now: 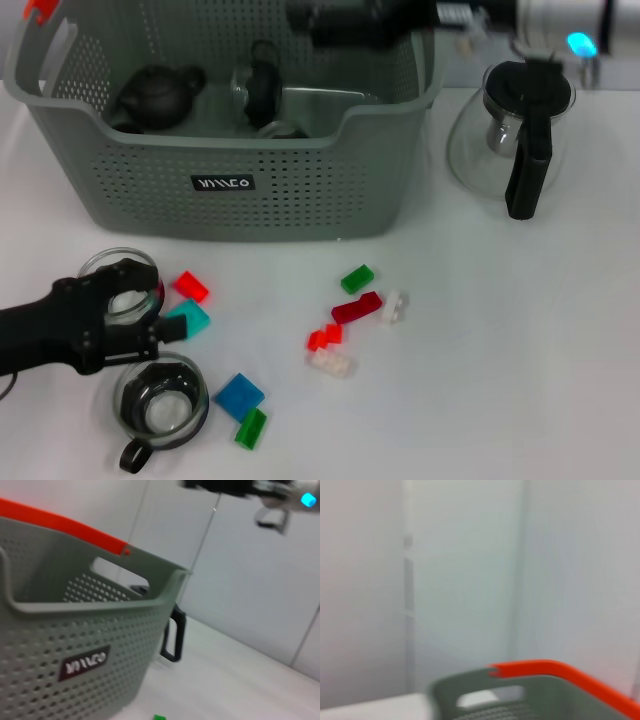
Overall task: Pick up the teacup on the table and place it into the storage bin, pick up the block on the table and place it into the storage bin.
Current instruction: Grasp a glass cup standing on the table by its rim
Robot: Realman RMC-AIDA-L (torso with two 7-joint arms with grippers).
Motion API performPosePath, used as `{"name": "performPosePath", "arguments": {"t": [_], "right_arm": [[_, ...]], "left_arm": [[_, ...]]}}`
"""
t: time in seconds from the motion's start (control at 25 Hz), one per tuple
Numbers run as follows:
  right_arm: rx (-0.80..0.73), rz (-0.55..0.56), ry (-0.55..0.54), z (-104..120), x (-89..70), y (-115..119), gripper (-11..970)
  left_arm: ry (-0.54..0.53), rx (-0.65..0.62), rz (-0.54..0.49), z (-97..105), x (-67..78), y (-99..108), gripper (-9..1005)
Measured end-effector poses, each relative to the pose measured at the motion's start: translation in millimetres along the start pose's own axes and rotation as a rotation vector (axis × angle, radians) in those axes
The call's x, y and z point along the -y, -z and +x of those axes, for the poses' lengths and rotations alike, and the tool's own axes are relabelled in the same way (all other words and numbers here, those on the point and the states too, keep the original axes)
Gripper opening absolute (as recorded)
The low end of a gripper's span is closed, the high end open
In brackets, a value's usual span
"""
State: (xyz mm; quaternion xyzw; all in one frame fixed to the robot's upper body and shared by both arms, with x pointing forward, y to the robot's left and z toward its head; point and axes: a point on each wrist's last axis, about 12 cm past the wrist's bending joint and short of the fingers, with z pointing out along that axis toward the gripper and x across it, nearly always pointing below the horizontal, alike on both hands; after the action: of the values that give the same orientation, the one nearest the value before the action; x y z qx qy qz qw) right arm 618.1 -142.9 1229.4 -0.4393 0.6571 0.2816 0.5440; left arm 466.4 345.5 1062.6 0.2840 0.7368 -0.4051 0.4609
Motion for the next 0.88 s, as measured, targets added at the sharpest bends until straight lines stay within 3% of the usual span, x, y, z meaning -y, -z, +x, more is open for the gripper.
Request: {"name": "performPosePath", "arguments": {"t": [0.36, 0.6, 0.88], "right_arm": [[0.020, -0.208, -0.084, 51.8, -28.2, 42.6, 923], [-0.082, -0.322, -0.089, 84.8, -40.7, 55.1, 918], [-0.243, -0.394, -0.063, 101.5, -49.1, 50.0, 915]], "left_arm": [[0.017, 0.048, -0.020, -2.9, -0.2, 8.2, 908], [0.027, 0.031, -0.049, -5.3, -3.2, 15.4, 909], [0.021, -0.005, -0.080, -11.3, -4.0, 30.5, 910]]}}
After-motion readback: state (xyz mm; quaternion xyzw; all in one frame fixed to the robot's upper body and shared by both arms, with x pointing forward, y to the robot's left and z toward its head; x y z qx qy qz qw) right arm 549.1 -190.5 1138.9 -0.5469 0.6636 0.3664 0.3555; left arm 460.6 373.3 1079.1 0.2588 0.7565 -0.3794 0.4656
